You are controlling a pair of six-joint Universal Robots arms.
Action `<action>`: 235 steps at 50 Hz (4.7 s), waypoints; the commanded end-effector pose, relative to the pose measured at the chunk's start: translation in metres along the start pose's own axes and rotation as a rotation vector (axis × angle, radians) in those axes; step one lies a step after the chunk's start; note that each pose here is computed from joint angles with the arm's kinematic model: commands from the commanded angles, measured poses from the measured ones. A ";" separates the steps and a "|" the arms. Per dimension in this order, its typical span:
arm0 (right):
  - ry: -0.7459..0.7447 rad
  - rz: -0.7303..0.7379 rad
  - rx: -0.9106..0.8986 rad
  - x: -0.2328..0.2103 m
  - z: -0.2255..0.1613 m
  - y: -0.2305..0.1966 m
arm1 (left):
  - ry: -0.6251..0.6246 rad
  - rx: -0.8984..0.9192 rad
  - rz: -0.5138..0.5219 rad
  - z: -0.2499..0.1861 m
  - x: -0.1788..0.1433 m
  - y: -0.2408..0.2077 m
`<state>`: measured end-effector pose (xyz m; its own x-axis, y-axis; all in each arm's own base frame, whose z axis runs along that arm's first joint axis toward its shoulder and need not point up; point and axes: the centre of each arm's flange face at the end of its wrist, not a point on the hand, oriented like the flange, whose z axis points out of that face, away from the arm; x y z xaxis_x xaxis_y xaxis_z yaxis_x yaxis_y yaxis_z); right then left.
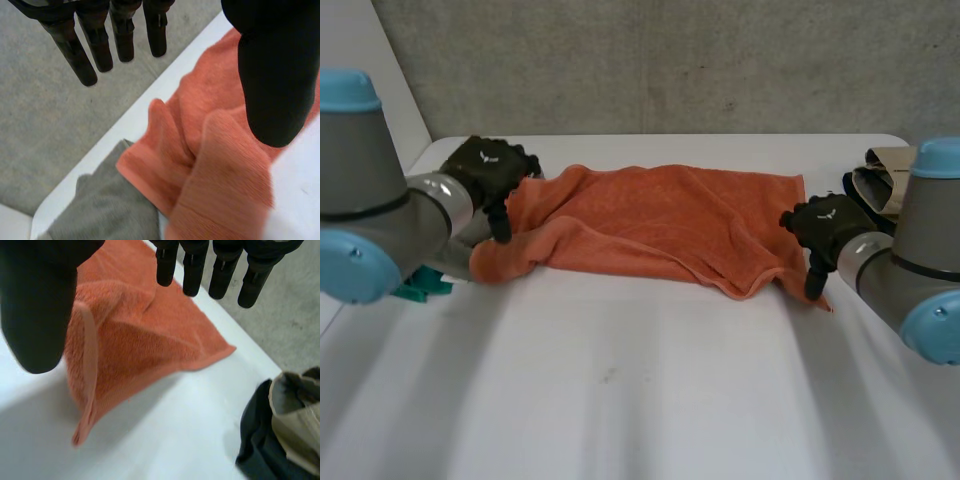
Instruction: Fold the laundry.
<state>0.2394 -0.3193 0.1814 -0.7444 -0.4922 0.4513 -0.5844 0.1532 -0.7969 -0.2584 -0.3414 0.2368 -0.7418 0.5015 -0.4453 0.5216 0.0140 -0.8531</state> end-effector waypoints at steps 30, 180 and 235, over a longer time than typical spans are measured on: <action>0.040 0.367 0.016 -0.011 0.031 0.039 | 0.088 -0.290 0.000 0.077 0.008 0.064; 0.201 -0.069 0.088 0.032 0.051 0.035 | -0.015 -0.312 -0.138 0.012 0.004 0.098; 0.273 -0.246 0.057 0.074 0.074 0.018 | -0.170 -0.020 0.309 0.074 0.017 0.009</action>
<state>0.1806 -0.3791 0.1756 -0.5841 -0.4047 0.7036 -0.7820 0.0484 -0.6214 -0.2788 -0.3569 0.2083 -0.5702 0.4382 -0.6949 0.7572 -0.0476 -0.6514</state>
